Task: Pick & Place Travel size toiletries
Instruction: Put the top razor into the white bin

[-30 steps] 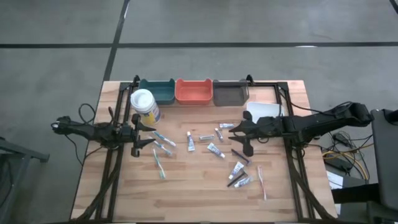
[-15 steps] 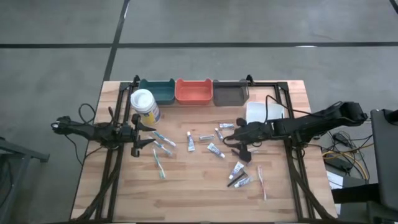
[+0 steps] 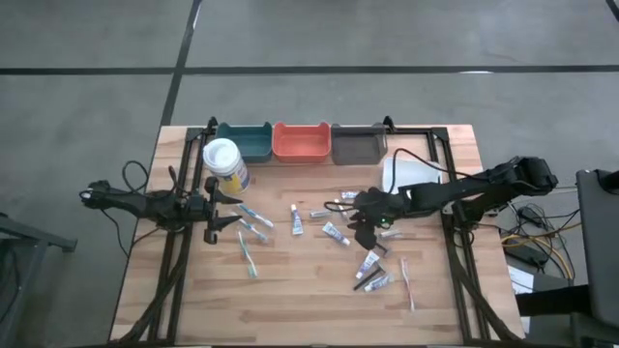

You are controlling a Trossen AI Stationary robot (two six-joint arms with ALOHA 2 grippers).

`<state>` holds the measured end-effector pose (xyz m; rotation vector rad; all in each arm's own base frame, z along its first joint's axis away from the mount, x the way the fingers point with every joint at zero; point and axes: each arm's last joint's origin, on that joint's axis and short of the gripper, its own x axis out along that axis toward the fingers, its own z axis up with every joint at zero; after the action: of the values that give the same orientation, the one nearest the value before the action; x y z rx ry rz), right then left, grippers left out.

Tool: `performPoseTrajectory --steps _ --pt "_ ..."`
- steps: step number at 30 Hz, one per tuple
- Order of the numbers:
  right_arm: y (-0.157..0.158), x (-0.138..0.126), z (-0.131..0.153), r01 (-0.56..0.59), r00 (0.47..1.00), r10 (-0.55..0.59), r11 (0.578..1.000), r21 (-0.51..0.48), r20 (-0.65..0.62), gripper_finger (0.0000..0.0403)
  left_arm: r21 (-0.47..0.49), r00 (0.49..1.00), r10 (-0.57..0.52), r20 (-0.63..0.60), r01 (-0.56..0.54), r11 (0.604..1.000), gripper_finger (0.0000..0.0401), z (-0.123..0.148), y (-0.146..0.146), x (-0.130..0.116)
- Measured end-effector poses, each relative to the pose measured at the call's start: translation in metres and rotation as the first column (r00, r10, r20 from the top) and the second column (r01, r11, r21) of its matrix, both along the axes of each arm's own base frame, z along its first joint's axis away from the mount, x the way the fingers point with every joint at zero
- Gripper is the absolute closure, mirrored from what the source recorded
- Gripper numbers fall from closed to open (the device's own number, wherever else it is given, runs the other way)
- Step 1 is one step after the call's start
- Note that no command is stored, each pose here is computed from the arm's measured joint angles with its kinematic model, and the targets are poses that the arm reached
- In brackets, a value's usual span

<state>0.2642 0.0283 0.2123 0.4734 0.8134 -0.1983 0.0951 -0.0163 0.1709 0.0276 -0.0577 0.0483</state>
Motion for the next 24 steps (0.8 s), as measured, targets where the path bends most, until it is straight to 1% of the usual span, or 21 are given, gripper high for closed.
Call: performPoseTrajectory --steps 2,4,9,12,16,21,24 --pt "0.003 0.001 0.005 0.014 1.000 -0.014 1.000 0.005 -0.021 0.0271 0.000 1.000 0.000 0.000 0.000 1.000 0.0192 0.000 0.000 0.000" --pt "0.005 0.004 0.013 0.015 1.000 -0.015 1.000 -0.005 -0.016 0.0266 0.000 1.000 0.000 0.000 0.000 1.000 0.0192 0.000 0.000 0.000" --pt "0.009 0.006 0.025 0.012 0.998 -0.015 0.998 -0.056 -0.057 0.0252 0.000 1.000 0.000 0.000 0.000 1.000 0.0192 0.000 0.000 0.000" --pt "0.013 0.008 0.024 0.026 0.994 -0.033 0.997 -0.066 -0.102 0.0244 0.000 1.000 0.000 0.000 0.000 1.000 0.0192 0.000 0.000 0.000" --pt "0.018 0.010 0.018 0.070 0.978 -0.078 0.997 -0.045 -0.194 0.0238 0.000 1.000 0.000 -0.001 0.000 1.000 0.0192 0.000 0.000 0.000" --pt "0.020 0.012 0.008 0.053 0.958 -0.071 0.996 -0.070 -0.277 0.0234 0.002 1.000 0.000 -0.007 0.000 1.000 0.0192 -0.001 0.000 0.000" --pt "0.020 0.015 0.000 0.075 0.948 -0.092 0.995 -0.067 -0.304 0.0234 0.002 1.000 0.001 -0.007 0.000 1.000 0.0192 -0.001 0.000 0.000"
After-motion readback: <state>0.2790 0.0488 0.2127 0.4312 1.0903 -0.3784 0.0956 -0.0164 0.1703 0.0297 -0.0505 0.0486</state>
